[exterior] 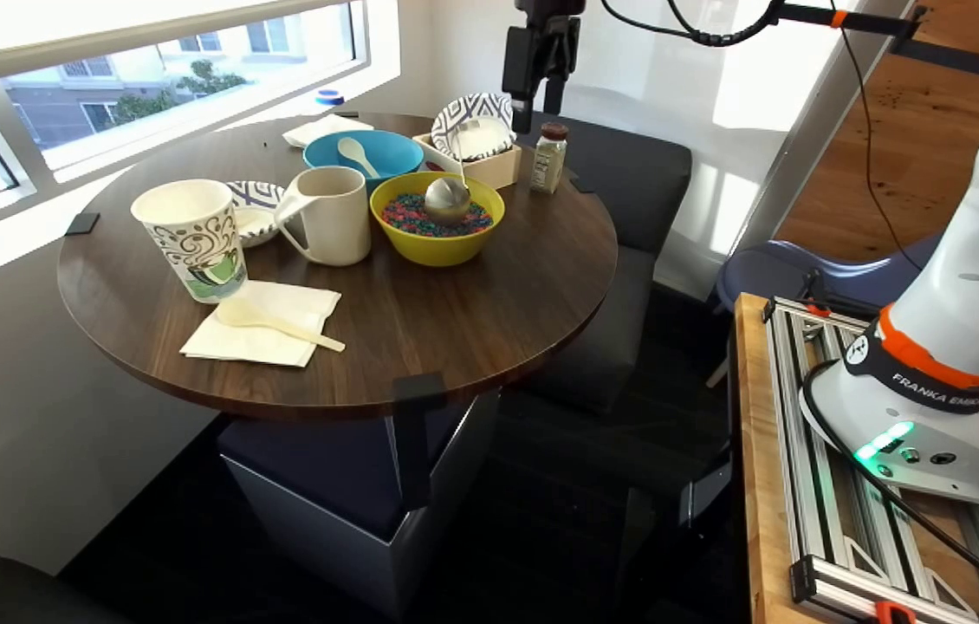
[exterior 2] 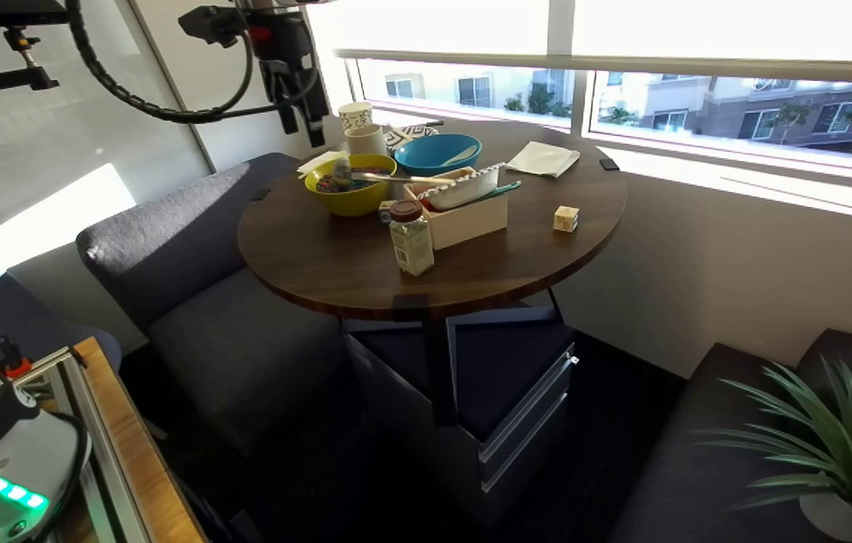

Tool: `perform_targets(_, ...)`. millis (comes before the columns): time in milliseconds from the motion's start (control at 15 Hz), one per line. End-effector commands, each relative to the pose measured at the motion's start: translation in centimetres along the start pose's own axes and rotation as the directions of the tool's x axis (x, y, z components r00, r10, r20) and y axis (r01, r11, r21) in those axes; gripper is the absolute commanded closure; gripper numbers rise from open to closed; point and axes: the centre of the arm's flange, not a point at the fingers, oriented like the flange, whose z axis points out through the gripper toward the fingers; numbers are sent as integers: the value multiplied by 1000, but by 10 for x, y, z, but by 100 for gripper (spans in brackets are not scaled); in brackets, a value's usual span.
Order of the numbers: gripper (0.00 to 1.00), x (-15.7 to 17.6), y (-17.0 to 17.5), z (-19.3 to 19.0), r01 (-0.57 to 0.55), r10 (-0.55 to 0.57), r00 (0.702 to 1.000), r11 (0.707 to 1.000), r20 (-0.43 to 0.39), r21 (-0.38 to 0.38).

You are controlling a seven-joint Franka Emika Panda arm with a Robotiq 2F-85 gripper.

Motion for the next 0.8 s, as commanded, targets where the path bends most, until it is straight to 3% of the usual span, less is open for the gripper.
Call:
perform_targets(0, 0, 47, 16, 18, -33, 33, 999, 999, 11, -16)
perform_targets(200, 0, 68, 20, 28, -127, 128, 991, 990, 25, -56)
perform_targets(333, 0, 79, 22, 31, -236, 237, 972, 964, -8, -124)
perform_targets(533, 0, 88, 19, 36, -362, 360, 932, 908, -49, -211)
perform_targets(733, 0, 94, 12, 41, -507, 499, 861, 829, -97, -237)
